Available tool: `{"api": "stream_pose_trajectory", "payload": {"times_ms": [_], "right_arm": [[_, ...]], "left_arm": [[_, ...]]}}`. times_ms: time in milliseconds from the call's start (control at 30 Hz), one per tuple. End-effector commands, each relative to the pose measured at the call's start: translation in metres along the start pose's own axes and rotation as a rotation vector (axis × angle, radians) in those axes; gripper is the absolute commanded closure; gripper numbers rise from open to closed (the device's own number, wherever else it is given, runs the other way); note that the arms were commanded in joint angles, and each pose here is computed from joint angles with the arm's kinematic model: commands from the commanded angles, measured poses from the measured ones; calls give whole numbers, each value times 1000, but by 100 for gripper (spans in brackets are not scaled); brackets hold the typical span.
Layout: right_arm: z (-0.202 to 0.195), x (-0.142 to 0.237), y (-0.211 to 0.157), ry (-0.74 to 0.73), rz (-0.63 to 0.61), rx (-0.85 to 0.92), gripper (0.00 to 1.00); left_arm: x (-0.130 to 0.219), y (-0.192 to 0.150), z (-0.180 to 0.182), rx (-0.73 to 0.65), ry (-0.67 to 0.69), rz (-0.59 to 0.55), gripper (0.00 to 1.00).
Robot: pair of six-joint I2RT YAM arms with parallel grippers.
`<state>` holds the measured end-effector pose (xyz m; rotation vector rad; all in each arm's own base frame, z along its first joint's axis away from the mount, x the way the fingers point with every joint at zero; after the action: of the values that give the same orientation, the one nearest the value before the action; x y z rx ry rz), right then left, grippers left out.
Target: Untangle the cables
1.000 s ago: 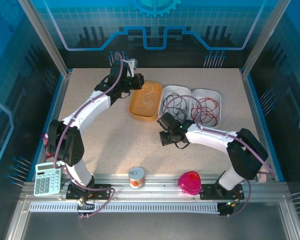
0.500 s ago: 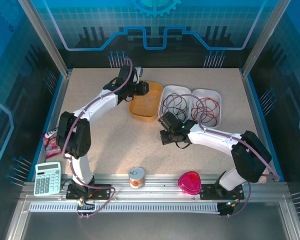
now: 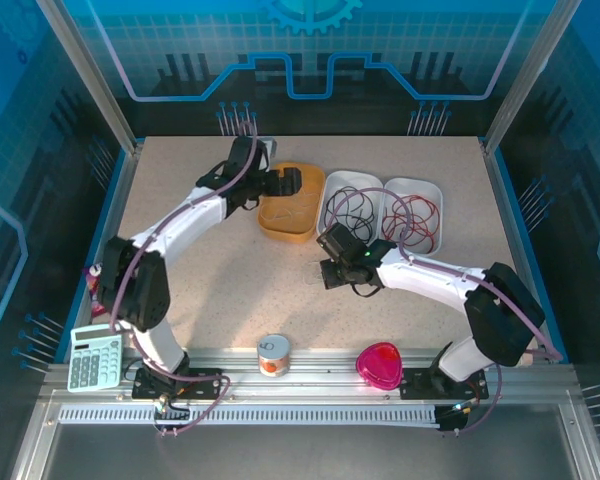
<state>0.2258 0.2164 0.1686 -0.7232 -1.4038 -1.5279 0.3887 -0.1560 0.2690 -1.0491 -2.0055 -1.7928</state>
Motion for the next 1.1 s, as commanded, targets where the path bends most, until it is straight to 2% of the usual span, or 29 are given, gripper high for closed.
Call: {"api": "stream_pose_trajectory", "payload": {"times_ms": [0, 300, 500, 667, 800, 1067], "right_arm": [[-7, 8, 2, -10, -27, -28, 100], [-7, 10, 2, 7, -39, -33, 100], [-4, 10, 2, 31, -39, -43, 100], [2, 14, 6, 60, -50, -45, 100], [7, 19, 11, 69, -63, -37, 100], [19, 28, 24, 105, -105, -19, 100]], "left_arm": [[42, 2, 2, 11, 64, -106, 1], [122, -45, 31, 96, 247, -275, 1], [153, -88, 56, 172, 314, -329, 1], [161, -123, 61, 172, 295, -403, 1], [161, -147, 63, 186, 256, -415, 1], [151, -181, 69, 267, 213, -482, 1]]}}
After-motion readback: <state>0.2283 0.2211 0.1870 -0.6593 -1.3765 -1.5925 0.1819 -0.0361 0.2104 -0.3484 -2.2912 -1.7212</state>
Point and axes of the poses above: each hand's point on the last joint's axis, 136 mm out from that joint toward the fingers, its own x axis back along the fingers, its own z axis along the line the jaws close on, y = z × x, the point moved 10 cm from there along x, back along the fingers, and after that the axes turned 9 degrees about -x, right-handed, at the moved point
